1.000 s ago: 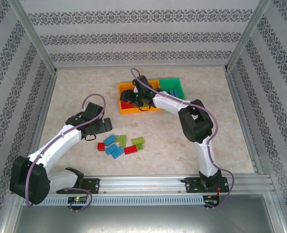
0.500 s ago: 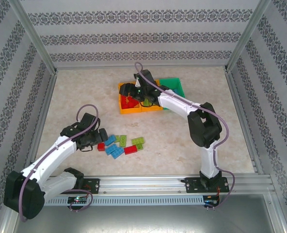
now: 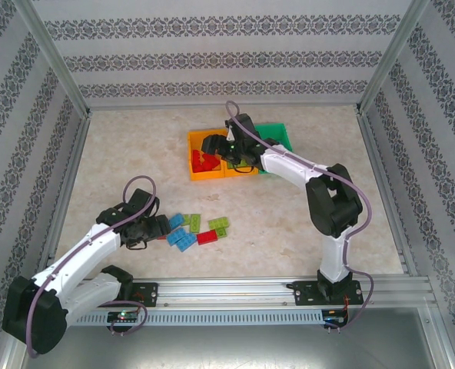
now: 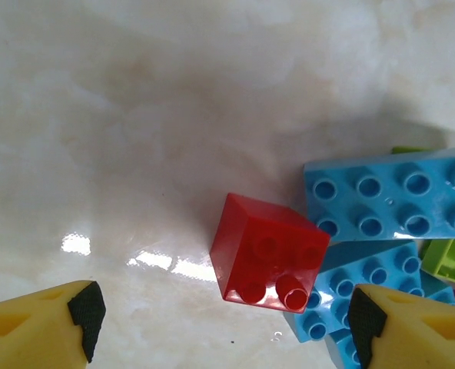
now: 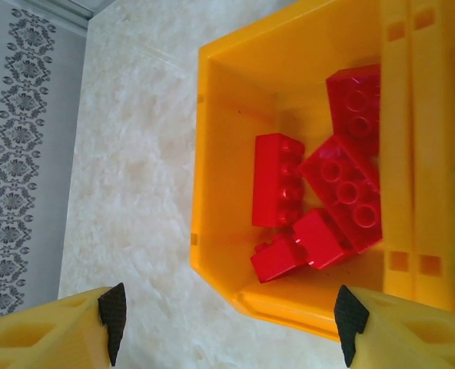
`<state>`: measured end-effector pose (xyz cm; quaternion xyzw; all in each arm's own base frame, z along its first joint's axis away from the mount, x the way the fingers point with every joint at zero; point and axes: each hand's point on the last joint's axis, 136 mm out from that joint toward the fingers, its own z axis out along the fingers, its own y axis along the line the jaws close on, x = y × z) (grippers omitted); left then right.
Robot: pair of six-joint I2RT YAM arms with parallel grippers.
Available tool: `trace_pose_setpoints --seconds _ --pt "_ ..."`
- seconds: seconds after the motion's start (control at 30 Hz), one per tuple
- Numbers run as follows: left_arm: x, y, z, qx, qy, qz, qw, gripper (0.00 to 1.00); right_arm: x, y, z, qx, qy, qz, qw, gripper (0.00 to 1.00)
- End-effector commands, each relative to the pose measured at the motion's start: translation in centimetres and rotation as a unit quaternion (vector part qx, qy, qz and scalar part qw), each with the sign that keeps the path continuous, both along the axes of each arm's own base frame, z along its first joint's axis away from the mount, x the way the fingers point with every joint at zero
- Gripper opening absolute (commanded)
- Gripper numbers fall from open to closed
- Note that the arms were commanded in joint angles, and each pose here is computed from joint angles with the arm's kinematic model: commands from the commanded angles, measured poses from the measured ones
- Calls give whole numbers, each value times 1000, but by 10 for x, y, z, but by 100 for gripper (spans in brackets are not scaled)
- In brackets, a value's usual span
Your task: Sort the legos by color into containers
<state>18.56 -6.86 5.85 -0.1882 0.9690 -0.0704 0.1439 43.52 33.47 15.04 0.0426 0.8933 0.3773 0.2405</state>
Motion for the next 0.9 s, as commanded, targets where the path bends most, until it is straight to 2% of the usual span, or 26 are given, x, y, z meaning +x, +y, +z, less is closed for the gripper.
trace_pose_setpoints --seconds 0.0,0.23,0.37,0.53,0.73,0.87 --pt "4 -8 0 -12 -10 -6 1000 82 0 -10 21 1 -30 -6 1000 75" --pt "5 -13 -3 -8 -4 -21 1000 79 -4 -18 8 -4 -13 -15 1000 75" --pt "4 -14 -7 -5 2 -23 1000 71 -6 -21 5 -7 -10 -18 1000 75" --pt "6 -13 -10 1 8 -18 1000 69 -7 -25 4 -9 -8 -21 1000 76" --pt "13 -16 -14 2 11 -23 1000 61 -8 -29 2 -13 -7 -25 1000 76" --pt "16 -19 -17 4 19 -28 999 53 -8 -31 1 -13 -5 -28 1000 76"
